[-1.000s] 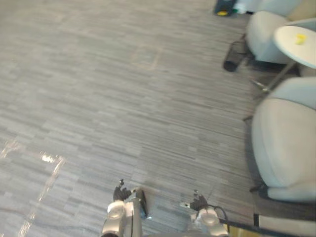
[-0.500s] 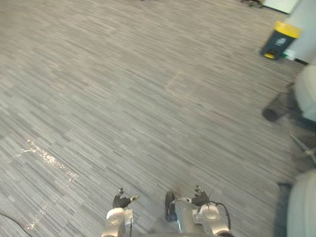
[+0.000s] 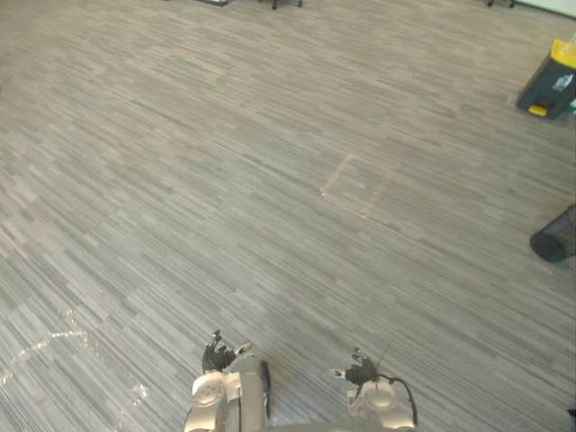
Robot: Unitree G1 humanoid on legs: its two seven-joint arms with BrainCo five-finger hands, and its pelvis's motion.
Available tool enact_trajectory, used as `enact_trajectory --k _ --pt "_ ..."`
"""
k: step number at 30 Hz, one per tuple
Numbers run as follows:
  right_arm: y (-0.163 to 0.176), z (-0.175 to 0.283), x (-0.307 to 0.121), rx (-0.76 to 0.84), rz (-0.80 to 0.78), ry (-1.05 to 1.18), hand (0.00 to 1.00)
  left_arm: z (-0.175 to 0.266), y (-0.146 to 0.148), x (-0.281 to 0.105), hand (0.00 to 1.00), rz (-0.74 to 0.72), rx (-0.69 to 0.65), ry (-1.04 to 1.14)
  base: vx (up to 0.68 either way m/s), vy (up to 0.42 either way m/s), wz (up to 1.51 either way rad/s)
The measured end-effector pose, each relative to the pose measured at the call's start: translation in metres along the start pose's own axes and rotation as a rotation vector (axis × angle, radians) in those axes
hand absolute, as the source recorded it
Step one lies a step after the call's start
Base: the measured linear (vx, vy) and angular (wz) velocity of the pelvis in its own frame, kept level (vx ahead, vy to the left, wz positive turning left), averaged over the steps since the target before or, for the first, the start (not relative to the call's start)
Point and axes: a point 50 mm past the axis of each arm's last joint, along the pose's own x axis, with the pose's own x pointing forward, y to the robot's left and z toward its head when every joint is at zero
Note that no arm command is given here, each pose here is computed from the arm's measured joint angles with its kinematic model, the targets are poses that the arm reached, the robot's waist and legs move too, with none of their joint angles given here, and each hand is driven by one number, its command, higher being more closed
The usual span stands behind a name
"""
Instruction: Organize the slippers on the shoe rack
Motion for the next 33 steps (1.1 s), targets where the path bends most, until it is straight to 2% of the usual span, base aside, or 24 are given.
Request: enact_trajectory --k 4,8,18,22,25,33 --pt "-0.002 0.0 0.0 0.015 -0.006 -0.002 0.0 -0.006 0.003 0.0 0.0 -0.005 0.038 0.031 0.52 0.234 -0.27" --pt "-0.008 0.0 -0.002 0.044 -0.025 -0.022 0.0 -0.01 -0.009 -0.002 0.0 -0.044 0.05 0.053 0.54 0.126 -0.38" --pt "-0.031 0.017 0.007 0.035 -0.086 -0.057 0.0 -0.026 -0.019 -0.004 0.0 -0.082 0.095 0.132 0.61 -0.128 0.08" --pt "-0.021 0.012 0.004 0.02 -0.057 -0.041 0.0 -0.026 -0.01 -0.003 0.0 -0.032 0.045 0.133 0.67 -0.134 -0.51" --pt "-0.001 0.011 0.001 0.005 -0.001 -0.035 0.0 -0.014 -0.005 -0.002 0.0 -0.016 0.03 0.071 0.56 -0.024 -0.88" --pt "-0.004 0.002 0.002 -0.001 -0.007 0.006 0.0 -0.008 -0.001 -0.003 0.0 -0.006 0.024 0.021 0.54 0.216 -0.97"
